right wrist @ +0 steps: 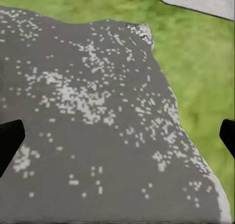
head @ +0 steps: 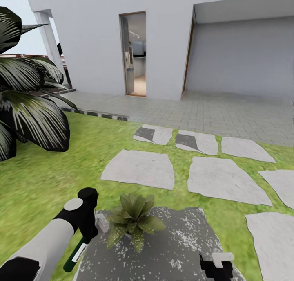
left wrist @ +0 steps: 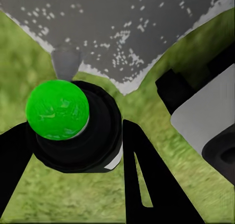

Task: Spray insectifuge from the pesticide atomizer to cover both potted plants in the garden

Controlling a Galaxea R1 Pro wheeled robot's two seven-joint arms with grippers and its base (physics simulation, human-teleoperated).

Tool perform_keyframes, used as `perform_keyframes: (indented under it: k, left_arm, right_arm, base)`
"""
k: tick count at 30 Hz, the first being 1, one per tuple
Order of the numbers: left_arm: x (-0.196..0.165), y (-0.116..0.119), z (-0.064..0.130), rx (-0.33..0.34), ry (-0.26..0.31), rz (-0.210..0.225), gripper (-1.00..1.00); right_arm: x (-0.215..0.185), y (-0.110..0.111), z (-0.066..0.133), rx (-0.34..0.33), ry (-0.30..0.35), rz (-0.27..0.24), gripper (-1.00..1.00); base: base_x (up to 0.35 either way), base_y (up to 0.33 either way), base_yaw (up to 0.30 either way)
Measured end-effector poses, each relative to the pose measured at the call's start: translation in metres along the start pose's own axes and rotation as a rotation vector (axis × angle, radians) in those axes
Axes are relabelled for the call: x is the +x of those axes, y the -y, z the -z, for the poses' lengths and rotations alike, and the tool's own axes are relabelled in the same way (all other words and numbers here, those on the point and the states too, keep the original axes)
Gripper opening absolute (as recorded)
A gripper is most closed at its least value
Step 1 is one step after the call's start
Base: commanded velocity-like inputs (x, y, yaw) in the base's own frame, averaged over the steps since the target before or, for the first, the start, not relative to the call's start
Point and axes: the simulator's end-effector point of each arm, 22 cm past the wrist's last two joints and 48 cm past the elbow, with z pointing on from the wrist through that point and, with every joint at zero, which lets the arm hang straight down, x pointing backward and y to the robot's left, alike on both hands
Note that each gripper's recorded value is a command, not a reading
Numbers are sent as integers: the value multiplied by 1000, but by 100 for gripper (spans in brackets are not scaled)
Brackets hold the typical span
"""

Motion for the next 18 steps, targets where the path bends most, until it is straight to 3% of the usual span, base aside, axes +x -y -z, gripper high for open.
perform_keyframes:
  k: [4,18]
  left_arm:
    - [1,1,-2,2,-3,1,-100]
    - [-20,16,5,13,27,-22,-100]
  right_arm:
    - [0,0,0,0,0,0,100]
    - [0,-1,0,-1,0,0,100]
  base:
    - [-39,151,-5]
    - [-7,3,0]
